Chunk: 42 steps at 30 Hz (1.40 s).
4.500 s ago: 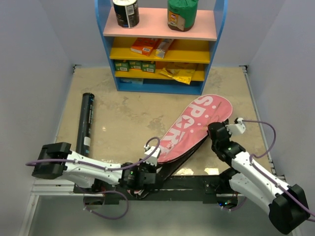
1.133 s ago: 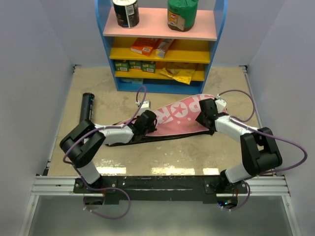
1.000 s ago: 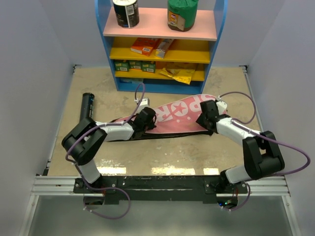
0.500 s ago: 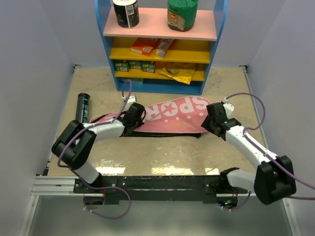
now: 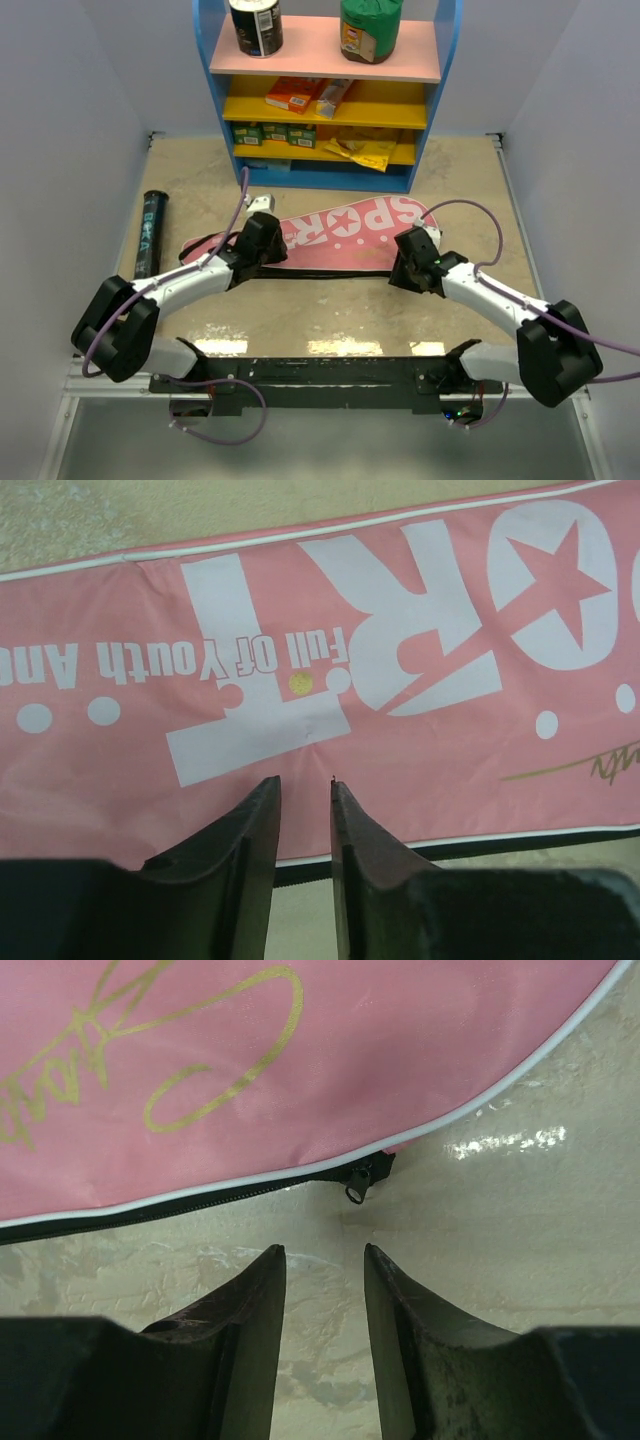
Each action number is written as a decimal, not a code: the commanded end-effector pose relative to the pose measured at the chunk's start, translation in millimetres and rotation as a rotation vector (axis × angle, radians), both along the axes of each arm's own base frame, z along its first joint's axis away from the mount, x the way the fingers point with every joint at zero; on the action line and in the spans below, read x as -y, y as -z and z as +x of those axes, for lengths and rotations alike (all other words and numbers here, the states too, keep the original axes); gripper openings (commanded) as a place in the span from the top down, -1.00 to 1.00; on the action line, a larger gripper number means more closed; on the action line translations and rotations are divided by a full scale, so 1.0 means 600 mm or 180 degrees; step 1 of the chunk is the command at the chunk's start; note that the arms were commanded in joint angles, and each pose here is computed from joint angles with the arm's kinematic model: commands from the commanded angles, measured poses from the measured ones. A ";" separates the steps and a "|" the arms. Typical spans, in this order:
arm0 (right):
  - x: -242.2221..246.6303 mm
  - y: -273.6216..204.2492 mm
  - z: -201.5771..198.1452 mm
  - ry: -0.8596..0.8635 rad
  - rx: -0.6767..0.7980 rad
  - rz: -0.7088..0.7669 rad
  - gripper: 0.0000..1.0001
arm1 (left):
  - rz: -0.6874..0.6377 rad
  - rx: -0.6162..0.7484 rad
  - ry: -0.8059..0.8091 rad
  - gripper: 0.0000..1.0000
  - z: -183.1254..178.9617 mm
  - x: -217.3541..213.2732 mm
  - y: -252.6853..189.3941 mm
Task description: Pack up the badminton gear
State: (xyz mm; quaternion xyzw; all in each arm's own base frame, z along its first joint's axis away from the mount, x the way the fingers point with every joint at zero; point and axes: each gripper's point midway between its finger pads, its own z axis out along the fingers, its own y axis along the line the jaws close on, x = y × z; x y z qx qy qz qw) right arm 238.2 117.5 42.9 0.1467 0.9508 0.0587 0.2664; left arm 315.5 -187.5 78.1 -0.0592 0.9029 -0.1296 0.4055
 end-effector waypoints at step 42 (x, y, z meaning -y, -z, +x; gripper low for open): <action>0.034 0.042 0.022 0.0478 0.0126 -0.0323 0.41 | -0.0063 0.0207 0.0244 0.32 -0.017 0.017 -0.003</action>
